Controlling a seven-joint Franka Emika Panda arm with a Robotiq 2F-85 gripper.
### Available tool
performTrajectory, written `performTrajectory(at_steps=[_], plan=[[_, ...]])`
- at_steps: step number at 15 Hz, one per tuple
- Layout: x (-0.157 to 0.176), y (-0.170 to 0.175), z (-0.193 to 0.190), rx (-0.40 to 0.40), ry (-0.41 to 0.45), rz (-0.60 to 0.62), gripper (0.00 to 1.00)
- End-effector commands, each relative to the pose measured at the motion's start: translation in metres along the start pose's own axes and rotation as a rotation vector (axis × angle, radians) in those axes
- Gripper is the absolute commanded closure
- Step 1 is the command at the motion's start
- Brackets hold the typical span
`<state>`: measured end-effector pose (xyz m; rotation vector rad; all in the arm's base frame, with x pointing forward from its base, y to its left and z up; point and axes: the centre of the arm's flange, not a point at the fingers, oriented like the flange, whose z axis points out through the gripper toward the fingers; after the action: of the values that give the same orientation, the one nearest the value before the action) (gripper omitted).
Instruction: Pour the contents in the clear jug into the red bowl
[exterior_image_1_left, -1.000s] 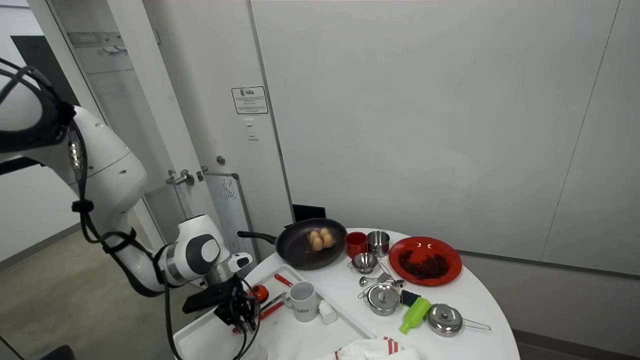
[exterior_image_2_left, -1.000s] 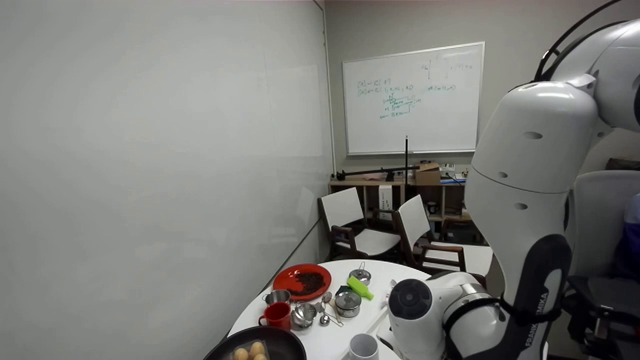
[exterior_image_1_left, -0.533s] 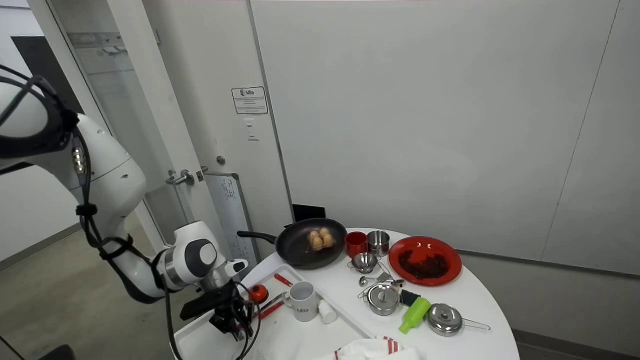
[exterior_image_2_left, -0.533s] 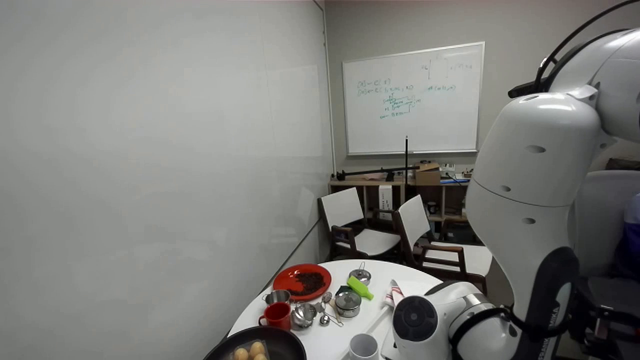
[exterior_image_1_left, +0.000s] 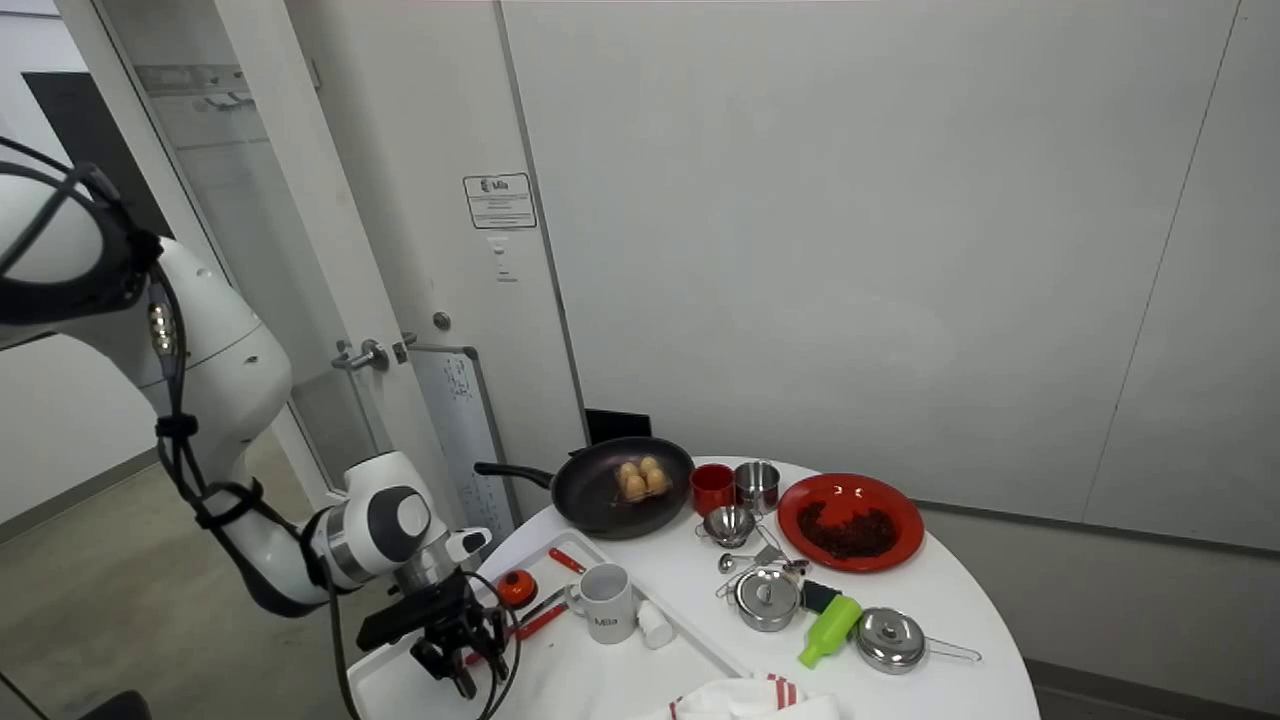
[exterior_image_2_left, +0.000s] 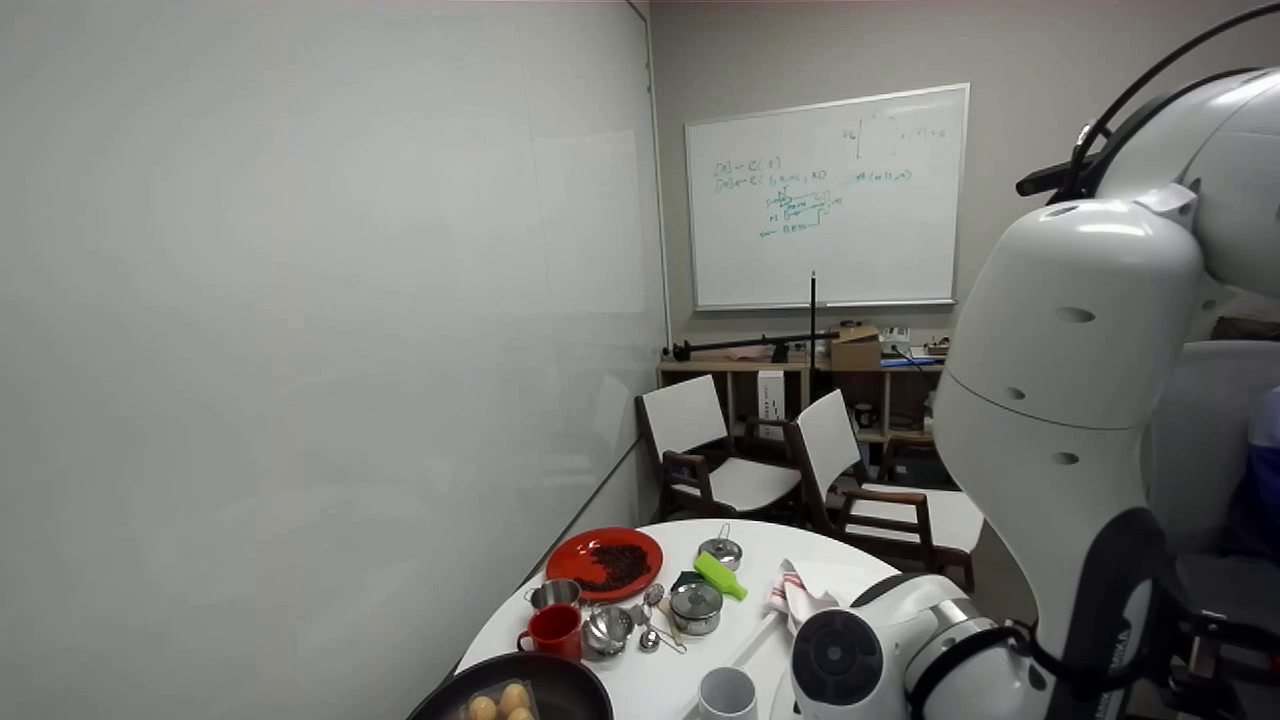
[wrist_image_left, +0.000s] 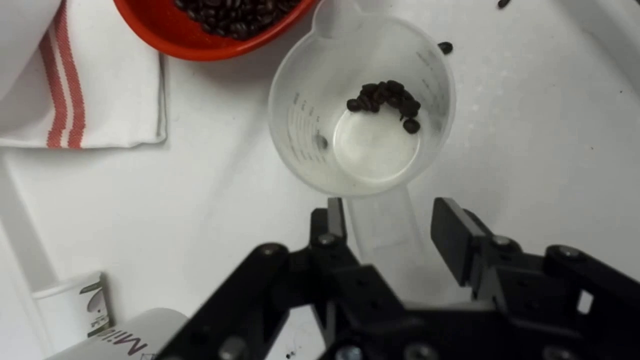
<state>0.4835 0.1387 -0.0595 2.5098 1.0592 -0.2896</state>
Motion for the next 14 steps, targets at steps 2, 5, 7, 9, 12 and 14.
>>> performTrajectory(at_steps=[2,5,7,9,12,14], plan=[[0.005,0.008,-0.003,-0.101,-0.013,0.016,0.12],[-0.002,0.041,-0.026,-0.199,0.023,0.168,0.00],[-0.010,0.069,-0.051,-0.253,0.051,0.262,0.00],[-0.021,0.097,-0.072,-0.302,0.077,0.364,0.00],[-0.040,0.135,-0.104,-0.340,0.104,0.535,0.00],[-0.057,0.156,-0.122,-0.331,0.111,0.649,0.00]])
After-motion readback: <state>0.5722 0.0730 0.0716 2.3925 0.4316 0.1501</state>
